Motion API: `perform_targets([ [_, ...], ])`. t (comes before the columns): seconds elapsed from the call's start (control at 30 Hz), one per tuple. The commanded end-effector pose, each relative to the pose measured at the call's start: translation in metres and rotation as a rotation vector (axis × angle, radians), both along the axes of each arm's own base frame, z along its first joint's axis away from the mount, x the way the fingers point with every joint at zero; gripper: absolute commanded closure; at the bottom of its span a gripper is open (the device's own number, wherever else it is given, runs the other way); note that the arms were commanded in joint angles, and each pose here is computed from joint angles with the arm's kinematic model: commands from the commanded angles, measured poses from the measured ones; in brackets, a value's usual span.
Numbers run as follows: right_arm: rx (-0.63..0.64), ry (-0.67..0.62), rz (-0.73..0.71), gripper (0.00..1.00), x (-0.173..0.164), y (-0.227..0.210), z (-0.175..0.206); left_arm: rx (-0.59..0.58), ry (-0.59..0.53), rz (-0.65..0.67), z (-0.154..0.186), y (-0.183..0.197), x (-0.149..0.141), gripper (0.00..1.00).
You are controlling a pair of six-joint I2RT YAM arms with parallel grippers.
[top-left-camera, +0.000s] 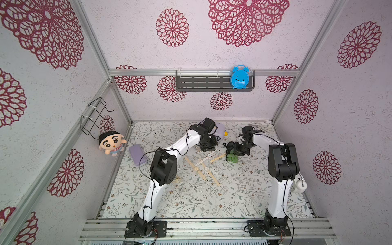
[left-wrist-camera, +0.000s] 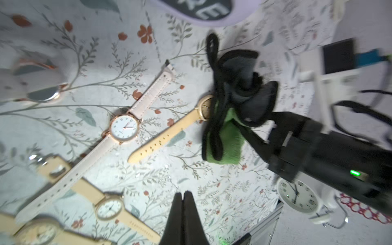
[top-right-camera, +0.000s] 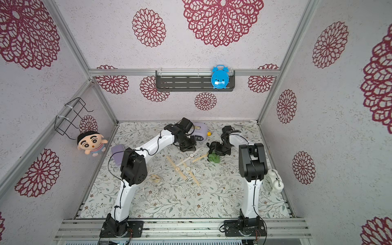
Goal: Wipe the watch dial
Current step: Wipe the dirt from the watch dial, then adjust the watch at the center of the board, then place the cleaning item at the center of the board.
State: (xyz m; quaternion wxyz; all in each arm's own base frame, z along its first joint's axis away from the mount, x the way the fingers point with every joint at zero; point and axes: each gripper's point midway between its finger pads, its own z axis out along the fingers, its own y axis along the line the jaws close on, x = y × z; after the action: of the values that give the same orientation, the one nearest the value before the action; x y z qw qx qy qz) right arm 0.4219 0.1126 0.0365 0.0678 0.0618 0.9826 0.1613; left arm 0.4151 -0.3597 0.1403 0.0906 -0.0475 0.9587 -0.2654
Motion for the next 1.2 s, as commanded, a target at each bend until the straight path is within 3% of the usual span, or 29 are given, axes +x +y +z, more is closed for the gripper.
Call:
perform_targets([
  [0.0,0.043,-0.028,0.006,1.00,-0.019,0.004,0.038,0.028,-0.057,0.034,0.023,0.021,0.002,1.00],
  [0.33,0.090,-0.100,-0.026,1.00,-0.037,0.002,0.093,0.074,-0.085,0.094,0.036,0.070,0.008,1.00],
  [0.47,0.044,-0.123,-0.072,1.00,-0.031,-0.015,0.099,0.109,-0.080,0.113,0.030,0.091,0.013,1.00],
  [0.87,-0.128,-0.180,-0.286,1.00,0.029,-0.086,0.090,0.173,-0.062,0.141,0.014,0.119,0.017,1.00],
  [1.03,-0.282,-0.154,-0.319,1.00,0.056,-0.120,0.074,0.203,-0.048,0.169,0.004,0.123,0.021,1.00],
  [1.17,-0.308,-0.142,-0.340,1.00,0.072,-0.141,0.064,0.210,-0.039,0.178,0.001,0.123,0.023,0.99],
])
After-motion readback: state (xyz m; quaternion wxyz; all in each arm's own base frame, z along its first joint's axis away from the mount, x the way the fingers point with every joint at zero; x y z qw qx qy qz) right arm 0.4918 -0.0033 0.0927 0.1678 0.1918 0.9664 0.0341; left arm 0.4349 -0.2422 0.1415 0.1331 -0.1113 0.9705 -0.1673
